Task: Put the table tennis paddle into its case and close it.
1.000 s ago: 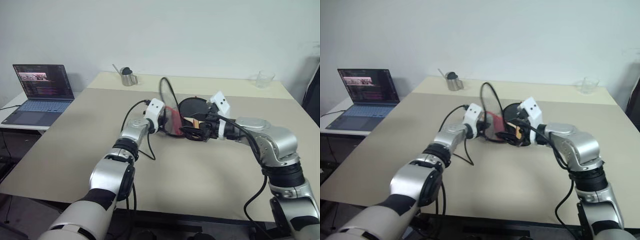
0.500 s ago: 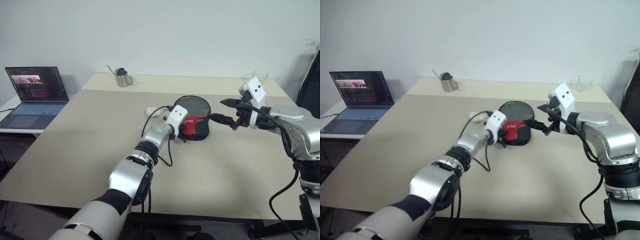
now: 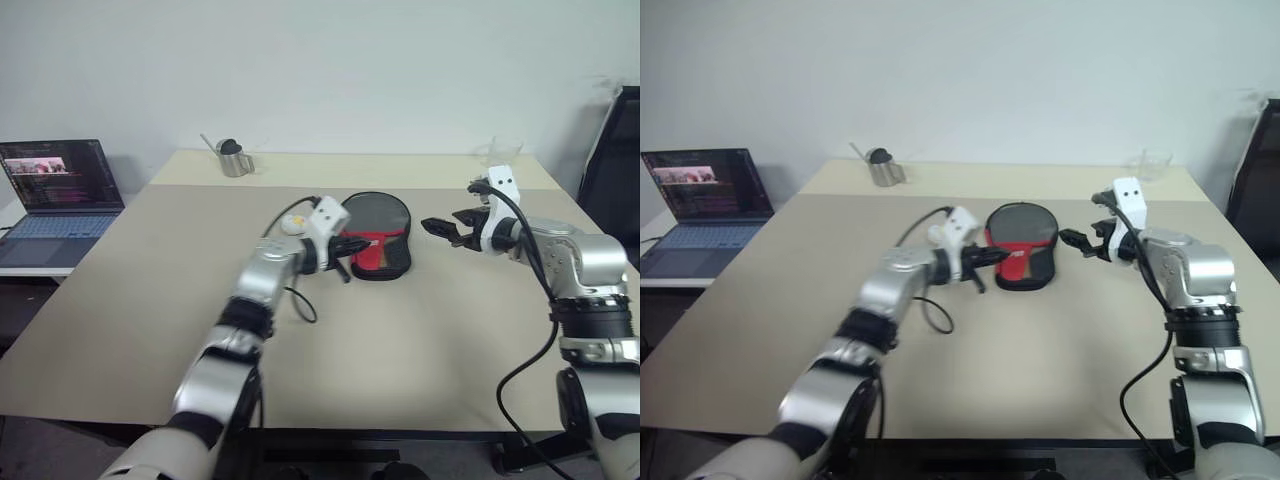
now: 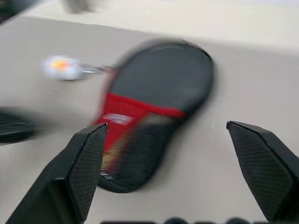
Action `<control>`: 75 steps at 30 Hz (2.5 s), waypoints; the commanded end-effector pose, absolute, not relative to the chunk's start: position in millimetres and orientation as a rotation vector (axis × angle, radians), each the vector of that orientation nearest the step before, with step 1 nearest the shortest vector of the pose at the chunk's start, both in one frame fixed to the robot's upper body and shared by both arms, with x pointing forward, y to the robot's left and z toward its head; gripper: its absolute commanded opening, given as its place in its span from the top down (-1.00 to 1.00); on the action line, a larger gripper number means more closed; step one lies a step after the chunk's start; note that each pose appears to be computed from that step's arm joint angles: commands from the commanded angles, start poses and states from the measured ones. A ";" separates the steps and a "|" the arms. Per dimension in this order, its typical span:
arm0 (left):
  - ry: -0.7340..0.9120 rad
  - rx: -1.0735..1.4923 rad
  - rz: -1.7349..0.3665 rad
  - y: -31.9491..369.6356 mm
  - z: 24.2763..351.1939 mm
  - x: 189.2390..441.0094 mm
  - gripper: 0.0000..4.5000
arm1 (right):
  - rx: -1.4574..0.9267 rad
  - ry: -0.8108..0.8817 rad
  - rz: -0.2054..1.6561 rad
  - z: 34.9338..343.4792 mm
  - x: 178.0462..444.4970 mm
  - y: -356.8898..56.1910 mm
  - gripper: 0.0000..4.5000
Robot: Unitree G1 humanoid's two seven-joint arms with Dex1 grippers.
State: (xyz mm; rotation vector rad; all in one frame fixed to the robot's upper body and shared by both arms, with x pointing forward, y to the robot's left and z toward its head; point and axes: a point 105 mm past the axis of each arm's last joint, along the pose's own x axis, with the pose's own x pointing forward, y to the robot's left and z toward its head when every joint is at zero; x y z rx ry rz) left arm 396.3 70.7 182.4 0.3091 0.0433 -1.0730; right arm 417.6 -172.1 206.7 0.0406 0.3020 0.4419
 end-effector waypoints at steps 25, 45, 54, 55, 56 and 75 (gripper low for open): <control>0.096 0.269 -0.939 168.6 231.0 301.5 -0.42 | 0.192 0.419 0.323 147.7 462.4 -134.5 -1.00; 0.106 0.392 -0.763 188.0 222.7 315.6 -1.00 | 0.205 0.455 0.340 133.7 461.0 -118.0 -0.92; 0.102 0.400 -0.758 187.9 221.8 319.5 -1.00 | 0.207 0.447 0.311 135.1 461.9 -127.6 -0.92; 0.102 0.401 -0.757 188.1 221.7 320.1 -1.00 | 0.206 0.447 0.314 135.3 461.7 -127.4 -0.84; 0.101 0.401 -0.755 188.2 221.7 320.7 -1.00 | 0.205 0.447 0.316 135.3 461.4 -127.1 -0.77; 0.105 0.407 -0.748 188.5 218.0 323.4 -1.00 | 0.159 0.499 0.447 138.1 444.6 -113.1 0.99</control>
